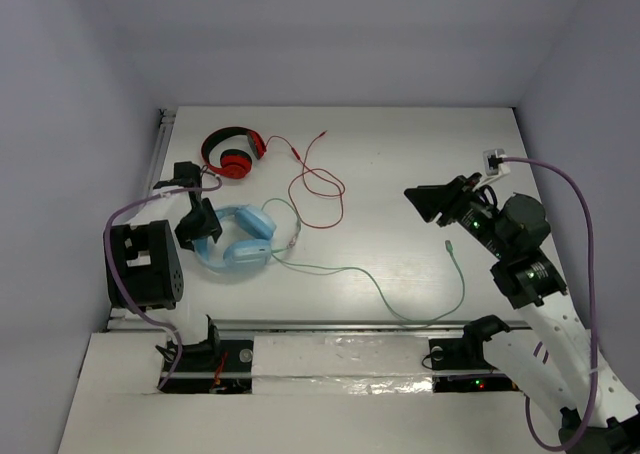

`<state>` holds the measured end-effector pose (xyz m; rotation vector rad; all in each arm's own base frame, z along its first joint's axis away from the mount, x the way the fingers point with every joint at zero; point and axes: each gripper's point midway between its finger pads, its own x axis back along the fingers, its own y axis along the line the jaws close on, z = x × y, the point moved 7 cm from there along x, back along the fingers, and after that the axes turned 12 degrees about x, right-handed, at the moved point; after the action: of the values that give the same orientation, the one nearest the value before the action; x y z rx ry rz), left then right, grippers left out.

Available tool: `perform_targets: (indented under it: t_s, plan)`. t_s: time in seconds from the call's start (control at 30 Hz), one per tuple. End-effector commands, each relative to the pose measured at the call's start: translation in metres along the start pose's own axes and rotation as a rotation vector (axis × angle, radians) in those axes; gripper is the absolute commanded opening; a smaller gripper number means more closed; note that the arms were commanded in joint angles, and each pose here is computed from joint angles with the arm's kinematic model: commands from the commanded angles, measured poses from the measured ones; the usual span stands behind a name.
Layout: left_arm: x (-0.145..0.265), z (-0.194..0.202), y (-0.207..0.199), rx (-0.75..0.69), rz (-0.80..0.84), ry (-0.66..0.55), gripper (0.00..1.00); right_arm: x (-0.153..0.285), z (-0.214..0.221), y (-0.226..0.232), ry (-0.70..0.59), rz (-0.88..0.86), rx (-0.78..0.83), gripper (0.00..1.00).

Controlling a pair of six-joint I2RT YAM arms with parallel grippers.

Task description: Wrap the headphones

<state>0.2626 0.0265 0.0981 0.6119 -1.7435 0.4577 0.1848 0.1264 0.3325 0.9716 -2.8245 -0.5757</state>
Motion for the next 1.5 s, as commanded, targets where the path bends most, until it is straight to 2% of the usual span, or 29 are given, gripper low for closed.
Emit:
perform_targets:
  t_s: [0.0, 0.03, 0.07, 0.13, 0.17, 0.2, 0.27, 0.37, 0.47, 0.57, 0.6, 0.7, 0.73, 0.77, 0.83, 0.87, 0.9, 0.93, 0.97, 1.2, 1.27, 1.3, 1.4, 1.47]
  plan:
    - [0.000, -0.005, -0.013, -0.009, 0.075, -0.016, 0.49, 0.000, -0.006, 0.003, -0.019, -0.003, 0.030, 0.55]
    - [0.000, -0.005, -0.013, -0.014, 0.080, -0.017, 0.46, 0.000, -0.006, 0.002, -0.019, -0.001, 0.029, 0.55]
    - [0.000, -0.005, -0.015, -0.016, 0.099, -0.018, 0.38, 0.000, -0.006, 0.001, -0.021, 0.008, 0.032, 0.56]
    - [0.001, -0.005, -0.016, -0.014, 0.113, -0.020, 0.38, 0.000, -0.007, 0.001, -0.022, 0.013, 0.035, 0.55]
    - [0.001, -0.003, -0.017, -0.018, 0.128, -0.010, 0.42, 0.000, -0.007, 0.001, -0.023, 0.009, 0.035, 0.55]
    - [0.002, -0.002, -0.019, -0.016, 0.148, 0.007, 0.57, 0.000, -0.006, 0.002, -0.021, 0.007, 0.035, 0.55]
    - [0.003, 0.001, -0.023, -0.031, 0.150, 0.005, 0.65, 0.000, -0.008, 0.001, -0.019, 0.016, 0.040, 0.55]
    - [0.000, 0.007, -0.030, -0.061, 0.143, 0.016, 0.65, 0.000, -0.010, 0.000, -0.029, 0.030, 0.045, 0.55]
    - [-0.014, 0.016, -0.033, -0.086, 0.106, 0.072, 0.60, 0.002, -0.011, -0.001, -0.036, 0.042, 0.049, 0.55]
    - [-0.022, 0.016, -0.031, -0.085, 0.072, 0.059, 0.48, 0.003, -0.010, -0.001, -0.037, 0.045, 0.047, 0.55]
    - [-0.023, 0.014, -0.032, -0.082, 0.076, 0.047, 0.31, 0.003, -0.010, -0.001, -0.037, 0.042, 0.046, 0.55]
    - [-0.020, 0.012, -0.032, -0.084, 0.085, 0.026, 0.00, 0.001, -0.009, -0.001, -0.032, 0.041, 0.045, 0.53]
    - [-0.017, 0.010, -0.032, -0.082, 0.094, 0.013, 0.00, 0.001, -0.008, -0.002, -0.027, 0.039, 0.044, 0.52]
    - [-0.007, 0.008, -0.034, -0.086, 0.129, -0.013, 0.00, 0.000, -0.008, -0.001, -0.023, 0.034, 0.043, 0.50]
    - [0.009, 0.003, -0.036, -0.081, 0.175, -0.056, 0.00, -0.002, -0.005, -0.002, -0.011, 0.024, 0.044, 0.36]
    - [0.029, -0.002, -0.038, -0.077, 0.234, -0.105, 0.00, -0.003, -0.004, 0.000, -0.002, 0.002, 0.044, 0.26]
    - [0.056, -0.005, -0.042, -0.080, 0.318, -0.146, 0.00, -0.007, -0.001, -0.001, 0.011, -0.010, 0.045, 0.10]
    - [0.057, -0.002, -0.042, -0.084, 0.331, -0.120, 0.00, -0.008, 0.001, 0.000, 0.027, -0.027, 0.042, 0.04]
    - [0.085, -0.002, -0.046, -0.098, 0.413, -0.158, 0.00, -0.010, 0.002, 0.003, 0.036, -0.062, 0.042, 0.00]
    - [0.180, 0.011, -0.040, -0.175, 0.689, -0.252, 0.00, -0.027, 0.016, 0.005, 0.115, -0.144, 0.029, 0.00]
    - [0.202, 0.014, -0.042, -0.181, 0.776, -0.272, 0.00, -0.034, 0.021, 0.010, 0.134, -0.184, 0.029, 0.12]
    - [0.212, 0.017, -0.047, -0.203, 0.847, -0.265, 0.00, -0.036, 0.022, 0.012, 0.142, -0.203, 0.037, 0.40]
    - [0.237, 0.019, -0.058, -0.210, 1.014, -0.273, 0.00, -0.048, 0.035, 0.018, 0.188, -0.242, 0.047, 0.72]
    - [0.248, 0.024, -0.064, -0.206, 1.123, -0.231, 0.00, -0.059, 0.046, 0.023, 0.223, -0.271, 0.046, 0.77]
